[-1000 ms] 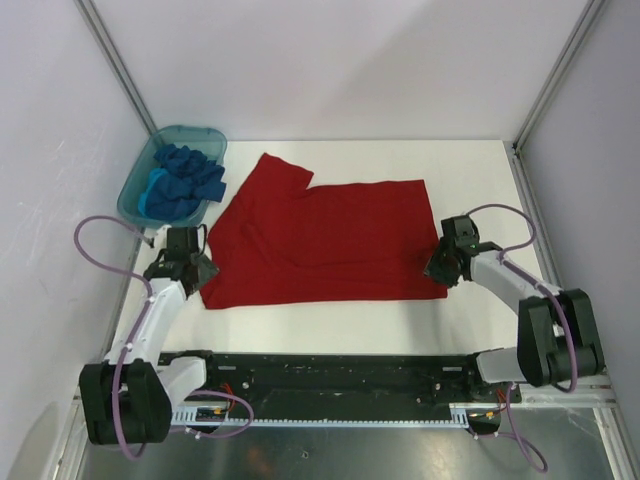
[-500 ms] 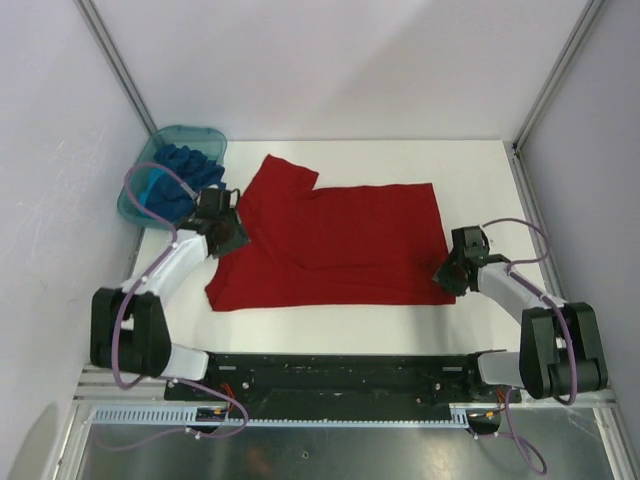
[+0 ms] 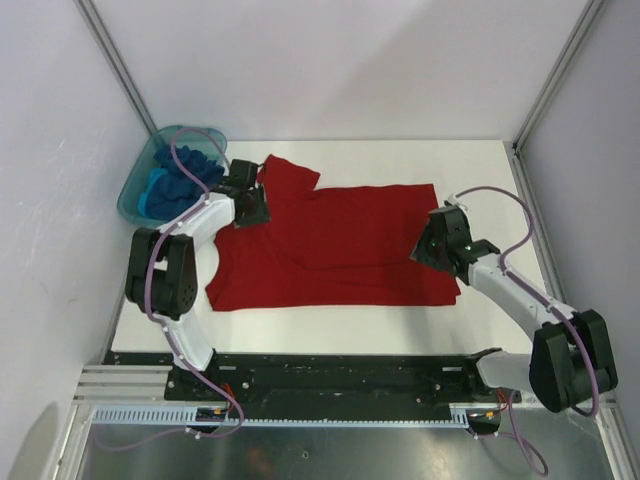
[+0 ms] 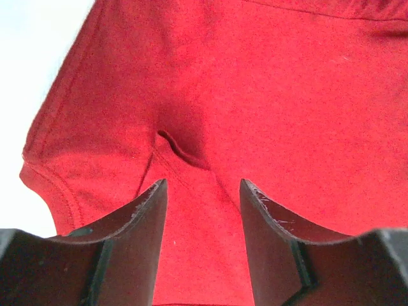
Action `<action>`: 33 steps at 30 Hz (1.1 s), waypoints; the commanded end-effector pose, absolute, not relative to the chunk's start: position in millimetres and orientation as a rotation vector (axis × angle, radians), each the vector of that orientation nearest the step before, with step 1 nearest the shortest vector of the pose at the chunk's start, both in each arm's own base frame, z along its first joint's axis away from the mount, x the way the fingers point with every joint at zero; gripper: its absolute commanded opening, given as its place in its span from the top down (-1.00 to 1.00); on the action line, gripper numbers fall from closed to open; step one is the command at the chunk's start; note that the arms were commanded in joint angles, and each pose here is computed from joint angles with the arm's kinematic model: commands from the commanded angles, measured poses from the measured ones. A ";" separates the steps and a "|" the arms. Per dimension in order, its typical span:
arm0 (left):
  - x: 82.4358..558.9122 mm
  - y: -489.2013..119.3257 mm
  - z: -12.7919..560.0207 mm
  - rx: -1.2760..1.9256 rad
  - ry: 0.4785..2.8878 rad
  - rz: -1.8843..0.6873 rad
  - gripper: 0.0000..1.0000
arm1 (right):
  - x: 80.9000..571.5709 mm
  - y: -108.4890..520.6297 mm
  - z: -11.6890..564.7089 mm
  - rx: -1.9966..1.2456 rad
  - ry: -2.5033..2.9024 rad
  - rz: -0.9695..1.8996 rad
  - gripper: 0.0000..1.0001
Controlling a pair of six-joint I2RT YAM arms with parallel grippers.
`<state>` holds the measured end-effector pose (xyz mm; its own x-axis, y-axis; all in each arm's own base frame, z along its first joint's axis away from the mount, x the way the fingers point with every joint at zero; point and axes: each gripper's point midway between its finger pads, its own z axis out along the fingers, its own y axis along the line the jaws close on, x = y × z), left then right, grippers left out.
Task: Fold and stack the t-shirts
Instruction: Fold the flattened tshirt in 1/3 of the way
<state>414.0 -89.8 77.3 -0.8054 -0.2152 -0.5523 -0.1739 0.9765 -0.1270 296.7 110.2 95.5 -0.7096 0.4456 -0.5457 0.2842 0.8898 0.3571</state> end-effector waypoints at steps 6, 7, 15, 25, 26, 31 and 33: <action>428.2 -70.0 61.3 -0.224 2.526 0.187 -0.11 | 350.6 167.3 104.9 0.333 2.350 0.393 0.19; 427.7 -69.8 58.8 -0.229 2.530 0.194 -0.12 | 352.7 172.2 103.7 0.321 2.353 0.398 0.19; 409.1 -68.6 51.5 -0.246 2.547 0.220 0.07 | 362.1 204.2 91.3 0.237 2.383 0.430 0.20; 360.1 -61.3 52.0 -0.322 2.564 0.177 0.51 | 374.2 282.2 98.2 -0.003 2.330 0.571 0.20; 356.2 -61.9 52.6 -0.333 2.563 0.165 0.53 | 374.5 291.4 98.4 -0.032 2.323 0.589 0.20; 342.3 -62.3 51.2 -0.373 2.569 0.132 0.59 | 372.3 339.2 97.5 -0.180 2.295 0.693 0.20; 337.7 -62.7 47.4 -0.382 2.581 0.124 0.65 | 373.7 360.6 99.6 -0.236 2.270 0.741 0.20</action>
<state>340.1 -58.4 40.0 -0.8477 -0.1986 -0.4919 -0.2623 0.9629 0.0633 360.8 313.3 74.8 -0.7776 0.0852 -0.6229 -0.2232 0.8888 0.4002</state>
